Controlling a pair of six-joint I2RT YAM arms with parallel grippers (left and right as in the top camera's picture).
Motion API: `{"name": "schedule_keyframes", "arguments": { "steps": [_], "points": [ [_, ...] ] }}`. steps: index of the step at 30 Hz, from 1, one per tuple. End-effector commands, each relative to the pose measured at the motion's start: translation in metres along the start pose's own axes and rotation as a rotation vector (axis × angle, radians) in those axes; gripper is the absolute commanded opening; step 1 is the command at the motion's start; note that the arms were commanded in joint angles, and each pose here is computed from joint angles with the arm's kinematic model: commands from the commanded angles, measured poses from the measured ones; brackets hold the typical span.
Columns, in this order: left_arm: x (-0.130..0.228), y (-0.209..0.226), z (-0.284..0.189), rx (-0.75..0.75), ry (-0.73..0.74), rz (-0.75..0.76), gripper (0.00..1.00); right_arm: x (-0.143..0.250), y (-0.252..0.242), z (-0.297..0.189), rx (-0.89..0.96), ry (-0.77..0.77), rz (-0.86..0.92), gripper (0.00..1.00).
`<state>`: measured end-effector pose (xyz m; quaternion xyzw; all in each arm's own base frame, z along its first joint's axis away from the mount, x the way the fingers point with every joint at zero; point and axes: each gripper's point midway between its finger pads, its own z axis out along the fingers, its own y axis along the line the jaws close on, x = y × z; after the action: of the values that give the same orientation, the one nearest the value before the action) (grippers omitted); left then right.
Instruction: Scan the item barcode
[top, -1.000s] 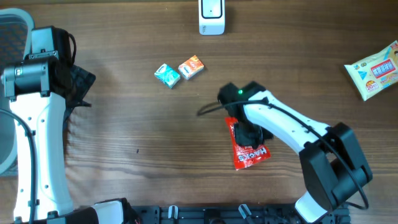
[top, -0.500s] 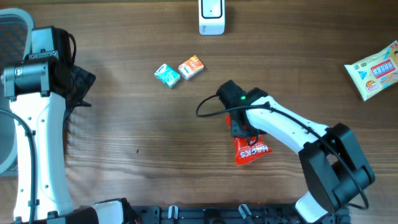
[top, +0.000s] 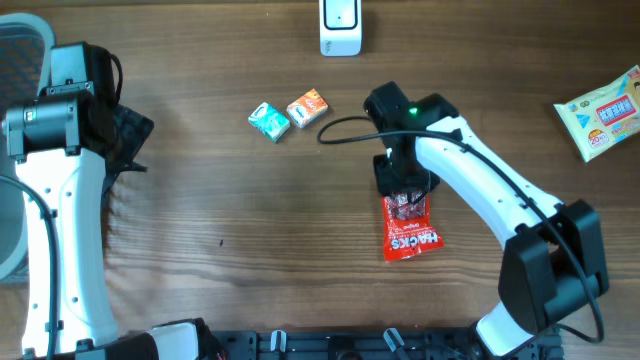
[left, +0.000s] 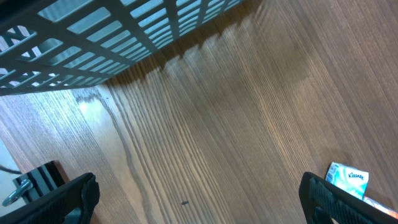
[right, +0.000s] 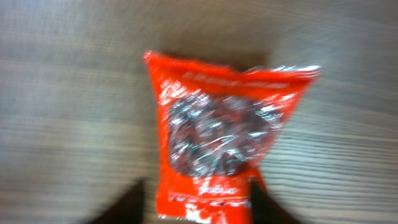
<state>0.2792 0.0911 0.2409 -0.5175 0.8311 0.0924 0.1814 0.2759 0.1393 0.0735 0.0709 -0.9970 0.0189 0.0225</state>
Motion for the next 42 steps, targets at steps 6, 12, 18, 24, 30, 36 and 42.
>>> {"name": "schedule_keyframes", "arguments": {
  "steps": [6, 12, 18, 24, 30, 36, 42],
  "points": [
    [-0.001, 0.002, 0.002, -0.010, -0.002, -0.015, 1.00, 0.003, 0.003, 0.019, -0.273, 0.051, -0.042, 1.00],
    [-0.001, 0.002, 0.002, -0.010, -0.002, -0.015, 1.00, -0.008, -0.035, 0.010, -0.533, 0.026, 0.083, 1.00],
    [-0.001, 0.002, 0.002, -0.010, -0.002, -0.015, 1.00, 0.031, -0.011, 0.022, -0.819, 0.087, 0.067, 1.00],
    [-0.001, 0.002, 0.002, -0.010, -0.002, -0.015, 1.00, 0.052, -0.019, 0.066, -0.715, 0.149, 0.208, 1.00],
    [-0.001, 0.002, 0.002, -0.010, -0.002, -0.015, 1.00, 0.069, -0.035, 0.081, -0.583, 0.214, 0.257, 1.00],
    [-0.001, 0.002, 0.002, -0.010, -0.002, -0.015, 1.00, 0.083, -0.024, 0.086, -0.630, 0.259, 0.300, 1.00],
    [-0.001, 0.002, 0.002, -0.010, -0.002, -0.015, 1.00, 0.093, -0.021, 0.106, -0.617, 0.269, 0.425, 0.88]
  ]
}}
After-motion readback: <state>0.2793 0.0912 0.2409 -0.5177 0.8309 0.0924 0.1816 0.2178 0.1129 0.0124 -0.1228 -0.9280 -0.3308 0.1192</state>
